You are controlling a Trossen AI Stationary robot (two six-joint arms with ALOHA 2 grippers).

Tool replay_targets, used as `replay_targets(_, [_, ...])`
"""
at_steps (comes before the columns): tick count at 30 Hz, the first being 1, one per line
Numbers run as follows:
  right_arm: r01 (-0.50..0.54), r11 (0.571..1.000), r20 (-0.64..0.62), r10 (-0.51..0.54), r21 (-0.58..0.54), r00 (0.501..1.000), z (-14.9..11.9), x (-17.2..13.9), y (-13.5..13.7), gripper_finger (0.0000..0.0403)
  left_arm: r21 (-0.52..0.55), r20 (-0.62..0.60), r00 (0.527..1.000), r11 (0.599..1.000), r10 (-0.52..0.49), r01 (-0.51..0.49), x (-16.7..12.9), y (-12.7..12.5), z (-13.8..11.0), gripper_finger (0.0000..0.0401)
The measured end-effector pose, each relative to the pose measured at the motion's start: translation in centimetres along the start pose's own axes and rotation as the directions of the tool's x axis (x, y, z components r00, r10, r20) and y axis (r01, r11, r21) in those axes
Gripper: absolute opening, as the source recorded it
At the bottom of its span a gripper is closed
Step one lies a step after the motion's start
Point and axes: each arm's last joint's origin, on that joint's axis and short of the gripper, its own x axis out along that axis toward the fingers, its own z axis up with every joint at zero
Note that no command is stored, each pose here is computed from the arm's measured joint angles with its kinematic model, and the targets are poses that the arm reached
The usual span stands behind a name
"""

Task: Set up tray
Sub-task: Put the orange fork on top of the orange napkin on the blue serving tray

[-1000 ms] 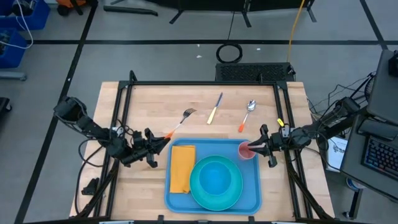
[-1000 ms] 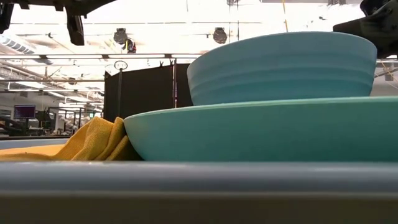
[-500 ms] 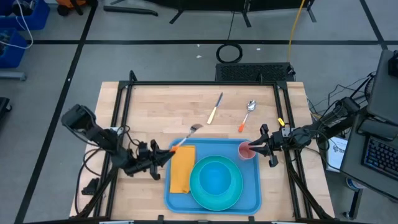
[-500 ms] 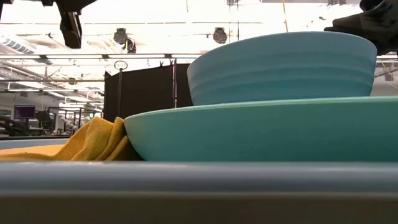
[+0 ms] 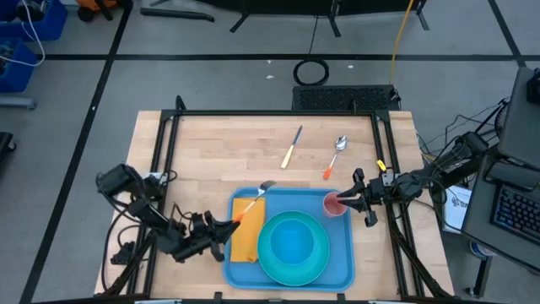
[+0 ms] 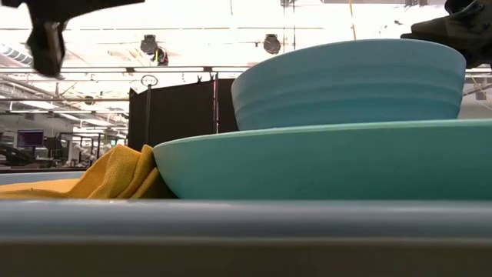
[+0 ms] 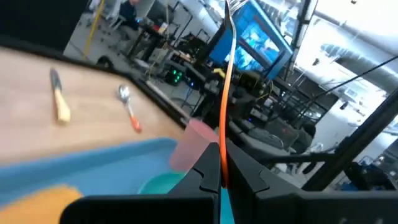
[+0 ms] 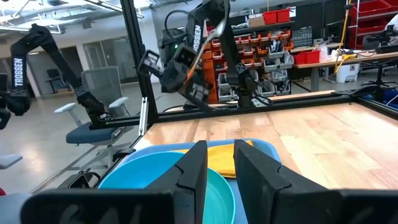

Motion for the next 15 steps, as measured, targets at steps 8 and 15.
replay_targets(8, [0.000,1.000,0.000,0.000,0.000,1.000,0.0,0.0,0.0,0.0073,-0.192,0.035,0.991,0.974,0.132,-0.123,-0.4,-1.1,-2.9,0.0007])
replay_targets(15, [0.000,1.000,0.000,0.000,0.000,1.000,0.0,0.0,0.0,0.0073,-0.331,0.053,0.981,0.930,0.187,-0.159,-0.4,-2.4,-4.7,0.0007])
